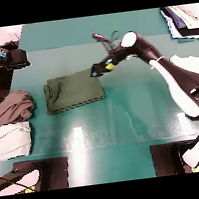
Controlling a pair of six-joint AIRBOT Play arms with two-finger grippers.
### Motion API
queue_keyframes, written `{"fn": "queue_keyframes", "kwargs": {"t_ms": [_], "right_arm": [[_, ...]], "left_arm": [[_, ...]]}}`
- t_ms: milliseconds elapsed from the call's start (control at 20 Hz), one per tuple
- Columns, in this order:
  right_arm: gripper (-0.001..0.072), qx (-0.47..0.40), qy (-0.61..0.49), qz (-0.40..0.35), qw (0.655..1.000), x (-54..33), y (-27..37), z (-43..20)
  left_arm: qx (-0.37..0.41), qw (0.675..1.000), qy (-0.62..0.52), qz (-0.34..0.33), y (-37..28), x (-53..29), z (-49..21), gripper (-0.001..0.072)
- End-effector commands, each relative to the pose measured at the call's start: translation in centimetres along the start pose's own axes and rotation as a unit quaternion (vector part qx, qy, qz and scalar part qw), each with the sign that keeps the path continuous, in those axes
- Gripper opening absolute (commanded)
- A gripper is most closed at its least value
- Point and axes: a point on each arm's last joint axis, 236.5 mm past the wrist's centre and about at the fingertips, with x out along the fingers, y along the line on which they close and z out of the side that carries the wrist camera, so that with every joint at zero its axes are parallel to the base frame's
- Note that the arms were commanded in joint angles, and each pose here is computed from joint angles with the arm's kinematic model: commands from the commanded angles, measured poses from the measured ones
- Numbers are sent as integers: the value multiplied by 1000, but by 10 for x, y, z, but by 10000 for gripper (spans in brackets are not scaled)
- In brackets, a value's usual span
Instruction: Fold the shirts.
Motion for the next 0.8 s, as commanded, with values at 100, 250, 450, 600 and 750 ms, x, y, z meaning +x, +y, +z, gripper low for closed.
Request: {"fn": "queue_keyframes", "kwargs": {"t_ms": [100,250,450,600,750], "right_arm": [[691,167,-6,31,986,-4,-68,-35],[691,176,13,43,983,24,-62,-45],[688,172,33,106,979,66,-24,-33],[642,165,22,141,976,92,5,-16],[537,137,12,144,980,109,27,-5]], "left_arm": [[0,1000,1,0,0,0,0,26],[0,1000,1,-1,0,0,0,26],[2,1000,1,-2,-1,0,-1,26],[13,1000,7,-2,-1,0,-4,26],[14,1000,11,-2,-1,0,-5,26]]}}
